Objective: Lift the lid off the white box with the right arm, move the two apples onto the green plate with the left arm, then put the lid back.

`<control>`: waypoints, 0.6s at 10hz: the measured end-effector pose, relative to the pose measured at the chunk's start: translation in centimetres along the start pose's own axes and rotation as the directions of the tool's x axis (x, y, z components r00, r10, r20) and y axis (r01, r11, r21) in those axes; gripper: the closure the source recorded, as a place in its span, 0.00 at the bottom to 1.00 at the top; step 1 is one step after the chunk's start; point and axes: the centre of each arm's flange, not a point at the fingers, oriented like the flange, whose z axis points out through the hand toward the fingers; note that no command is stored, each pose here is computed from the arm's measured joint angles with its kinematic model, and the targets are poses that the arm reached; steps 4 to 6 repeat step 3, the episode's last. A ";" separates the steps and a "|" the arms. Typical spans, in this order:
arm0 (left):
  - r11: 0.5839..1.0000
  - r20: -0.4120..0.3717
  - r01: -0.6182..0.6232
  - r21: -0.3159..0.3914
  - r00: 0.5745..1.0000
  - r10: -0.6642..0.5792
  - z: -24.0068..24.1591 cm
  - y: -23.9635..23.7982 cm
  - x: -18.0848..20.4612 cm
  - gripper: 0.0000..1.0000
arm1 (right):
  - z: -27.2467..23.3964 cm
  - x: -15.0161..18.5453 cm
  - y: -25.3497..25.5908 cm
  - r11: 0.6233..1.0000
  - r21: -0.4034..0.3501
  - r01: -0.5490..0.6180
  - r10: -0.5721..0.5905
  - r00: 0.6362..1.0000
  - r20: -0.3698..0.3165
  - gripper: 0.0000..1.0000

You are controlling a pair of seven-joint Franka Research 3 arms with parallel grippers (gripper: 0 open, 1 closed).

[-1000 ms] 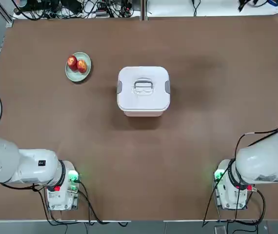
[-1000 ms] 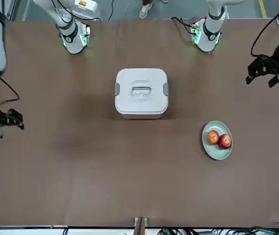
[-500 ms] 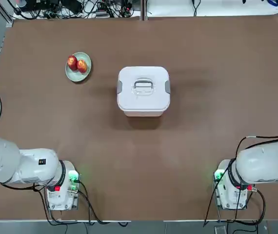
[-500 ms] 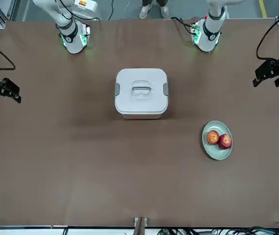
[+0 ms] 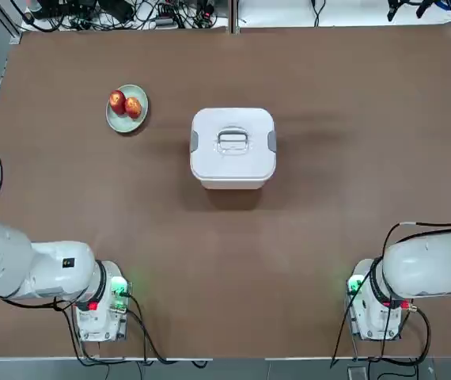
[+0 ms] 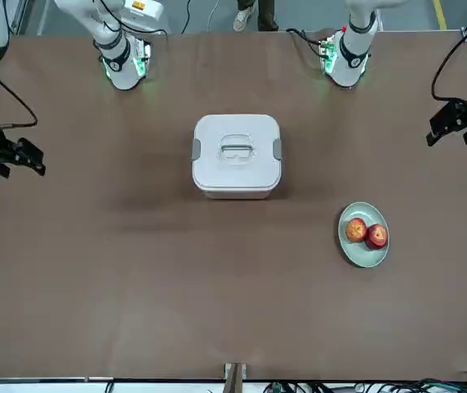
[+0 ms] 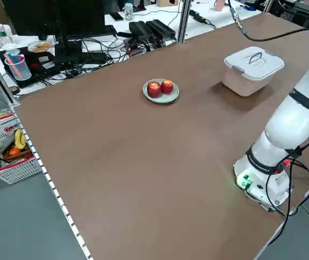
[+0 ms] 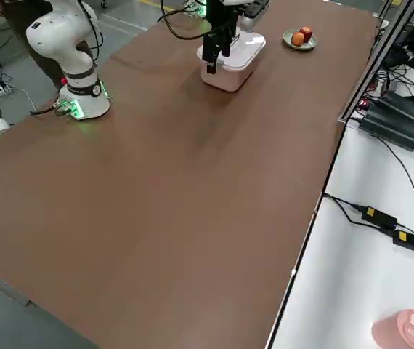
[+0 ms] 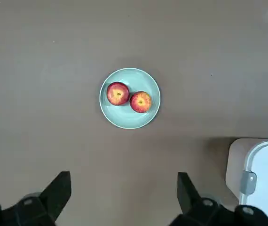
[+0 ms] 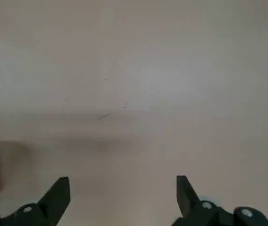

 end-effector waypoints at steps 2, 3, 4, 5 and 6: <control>1.000 0.000 0.000 0.000 1.000 0.000 0.0 0.0 0.0 0.00 | -0.3 -0.1 -0.3 1.000 0.000 0.002 -0.002 1.000 -0.005 0.00; 1.000 0.001 0.003 0.000 1.000 -0.003 0.1 0.0 0.0 0.00 | -0.4 -0.2 -0.1 1.000 0.000 -0.003 0.003 1.000 -0.006 0.00; 1.000 0.001 0.003 0.000 1.000 -0.003 0.1 0.0 0.0 0.00 | -0.4 -0.2 -0.1 1.000 0.000 -0.003 0.003 1.000 -0.006 0.00; 1.000 0.001 0.003 0.000 1.000 -0.003 0.1 0.0 0.0 0.00 | -0.4 -0.2 -0.1 1.000 0.000 -0.003 0.003 1.000 -0.006 0.00; 1.000 0.001 0.003 0.000 1.000 -0.003 0.1 0.0 0.0 0.00 | -0.4 -0.2 -0.1 1.000 0.000 -0.003 0.003 1.000 -0.006 0.00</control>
